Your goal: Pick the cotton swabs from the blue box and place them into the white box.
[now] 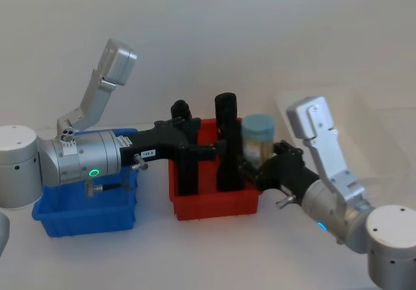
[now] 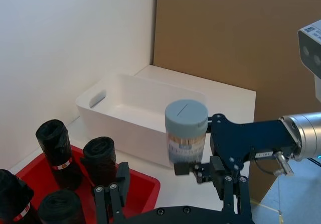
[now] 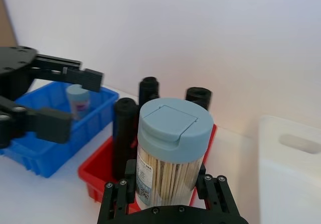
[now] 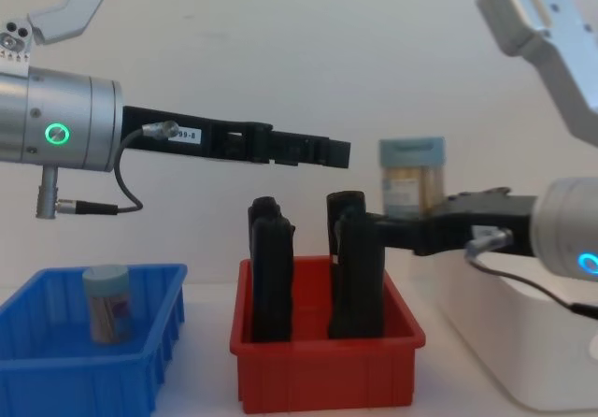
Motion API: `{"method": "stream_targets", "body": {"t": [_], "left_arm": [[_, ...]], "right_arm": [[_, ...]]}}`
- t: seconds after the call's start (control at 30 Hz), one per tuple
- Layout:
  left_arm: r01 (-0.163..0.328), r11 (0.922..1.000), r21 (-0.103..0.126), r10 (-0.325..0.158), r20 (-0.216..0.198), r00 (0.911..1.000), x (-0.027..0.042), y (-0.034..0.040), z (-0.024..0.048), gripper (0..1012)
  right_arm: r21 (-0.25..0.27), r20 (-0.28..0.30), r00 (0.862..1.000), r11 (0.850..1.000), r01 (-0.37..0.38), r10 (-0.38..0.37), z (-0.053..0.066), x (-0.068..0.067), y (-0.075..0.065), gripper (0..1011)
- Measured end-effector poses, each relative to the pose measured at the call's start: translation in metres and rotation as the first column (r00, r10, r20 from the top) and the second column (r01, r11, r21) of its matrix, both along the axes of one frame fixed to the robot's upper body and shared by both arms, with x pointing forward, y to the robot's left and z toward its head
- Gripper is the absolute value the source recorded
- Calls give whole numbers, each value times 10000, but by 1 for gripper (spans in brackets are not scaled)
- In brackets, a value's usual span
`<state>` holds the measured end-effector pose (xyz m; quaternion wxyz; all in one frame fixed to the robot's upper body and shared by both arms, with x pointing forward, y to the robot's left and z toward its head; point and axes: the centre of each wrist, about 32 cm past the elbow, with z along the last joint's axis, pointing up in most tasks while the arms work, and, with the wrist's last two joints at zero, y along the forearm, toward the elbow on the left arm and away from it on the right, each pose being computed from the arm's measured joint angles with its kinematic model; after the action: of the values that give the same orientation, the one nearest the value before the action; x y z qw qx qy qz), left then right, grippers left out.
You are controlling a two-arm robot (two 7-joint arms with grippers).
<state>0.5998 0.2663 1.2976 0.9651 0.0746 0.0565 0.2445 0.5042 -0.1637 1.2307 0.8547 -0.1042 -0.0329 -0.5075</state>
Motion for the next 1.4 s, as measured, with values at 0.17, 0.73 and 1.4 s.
{"method": "stream_targets", "body": {"t": [0.17, 0.73, 1.4], "left_arm": [[0, 10000, -1, 0, 0, 10000, 0, 0, 0, 1003], [1, 10000, -1, -1, 0, 10000, 0, -1, 0, 1003], [1, 10000, -1, -1, 0, 10000, 0, 0, 0, 1003]], "right_arm": [[81, 69, 9978, 9978, 660, -660, -10, -31, -131, 659], [227, -59, 9542, 9539, 2993, -2992, -147, 179, -722, 659], [-44, -873, 9534, 9571, 2897, -2890, -292, 714, -907, 677]]}}
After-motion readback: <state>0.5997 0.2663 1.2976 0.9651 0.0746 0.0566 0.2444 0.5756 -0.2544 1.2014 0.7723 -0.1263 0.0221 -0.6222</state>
